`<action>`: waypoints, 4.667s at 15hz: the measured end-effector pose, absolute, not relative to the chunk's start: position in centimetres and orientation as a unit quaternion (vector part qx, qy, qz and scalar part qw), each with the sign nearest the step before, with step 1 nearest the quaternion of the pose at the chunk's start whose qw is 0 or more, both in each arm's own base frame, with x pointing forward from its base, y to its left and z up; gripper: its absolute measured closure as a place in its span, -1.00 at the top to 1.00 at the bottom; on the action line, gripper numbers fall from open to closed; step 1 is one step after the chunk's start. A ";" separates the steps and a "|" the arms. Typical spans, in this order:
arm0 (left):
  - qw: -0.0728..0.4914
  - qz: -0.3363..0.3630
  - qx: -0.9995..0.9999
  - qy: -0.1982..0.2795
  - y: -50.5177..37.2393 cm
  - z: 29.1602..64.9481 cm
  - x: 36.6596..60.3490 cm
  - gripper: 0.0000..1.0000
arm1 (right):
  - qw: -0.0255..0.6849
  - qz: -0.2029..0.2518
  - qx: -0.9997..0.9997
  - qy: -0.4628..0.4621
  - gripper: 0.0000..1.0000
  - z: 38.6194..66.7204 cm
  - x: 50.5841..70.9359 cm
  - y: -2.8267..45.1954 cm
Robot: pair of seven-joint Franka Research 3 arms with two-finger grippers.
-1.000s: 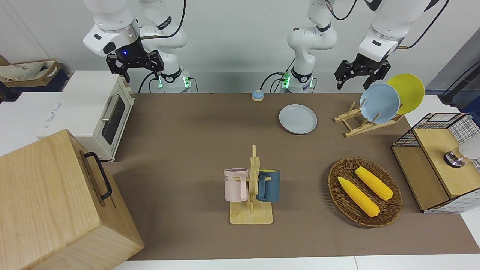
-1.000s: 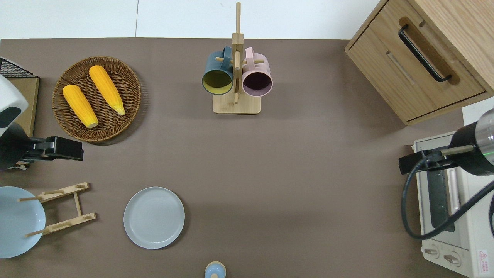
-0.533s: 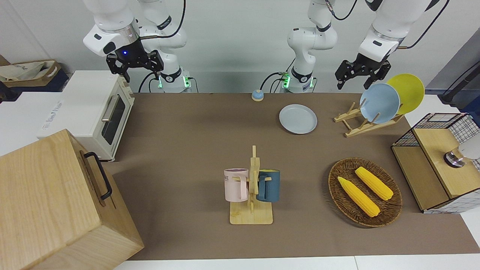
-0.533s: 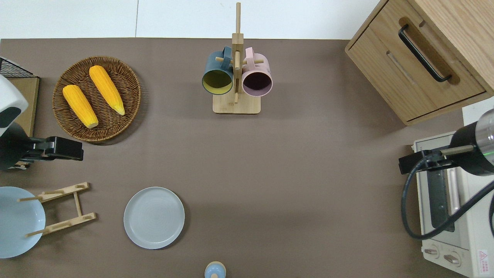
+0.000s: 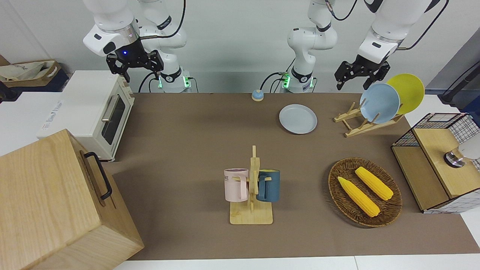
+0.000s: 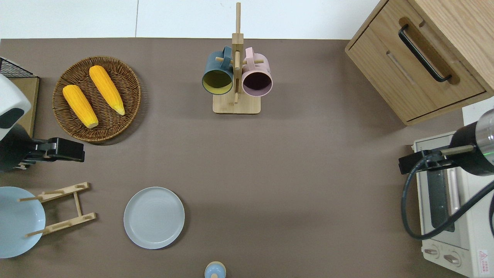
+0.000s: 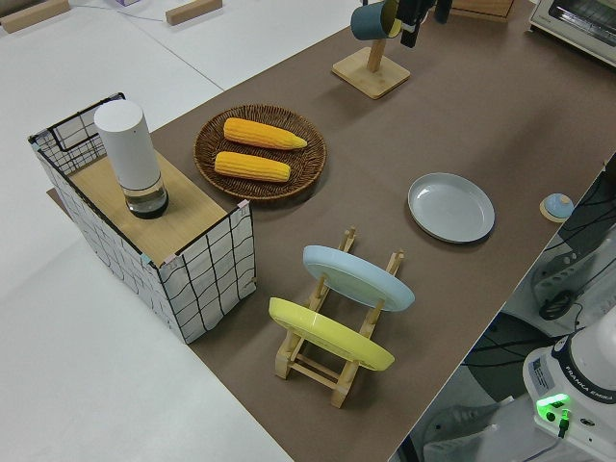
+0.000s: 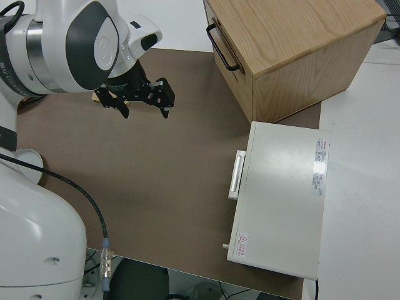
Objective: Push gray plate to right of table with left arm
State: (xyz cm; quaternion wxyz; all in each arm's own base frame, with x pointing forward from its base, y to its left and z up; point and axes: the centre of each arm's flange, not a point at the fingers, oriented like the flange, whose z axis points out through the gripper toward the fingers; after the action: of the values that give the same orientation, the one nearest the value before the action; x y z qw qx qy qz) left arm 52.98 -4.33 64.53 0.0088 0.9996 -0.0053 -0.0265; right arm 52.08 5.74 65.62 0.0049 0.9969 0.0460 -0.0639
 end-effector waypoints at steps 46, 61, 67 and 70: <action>0.007 0.021 1.000 0.000 -2.1 29.9 39.4 -0.31 | 0.005 -0.064 0.997 0.046 0.97 65.6 52.1 5.7; 0.007 0.026 1.000 -0.002 -2.3 30.3 39.4 -0.97 | 0.005 -0.064 0.997 0.046 0.97 65.6 52.1 5.7; 0.007 0.026 1.000 0.013 -2.6 30.3 39.4 -0.97 | 0.005 -0.064 0.997 0.046 0.97 65.6 52.1 5.7; 0.008 0.028 0.999 0.039 -5.0 30.5 39.4 -0.97 | 0.005 -0.064 0.997 0.046 0.97 65.6 52.1 5.7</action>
State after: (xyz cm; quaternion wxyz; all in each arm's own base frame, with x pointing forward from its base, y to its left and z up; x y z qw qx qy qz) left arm 39.43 -5.01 30.50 0.0076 0.9988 0.0389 0.0285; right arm 52.08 5.74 65.62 0.0049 0.9969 0.0460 -0.0639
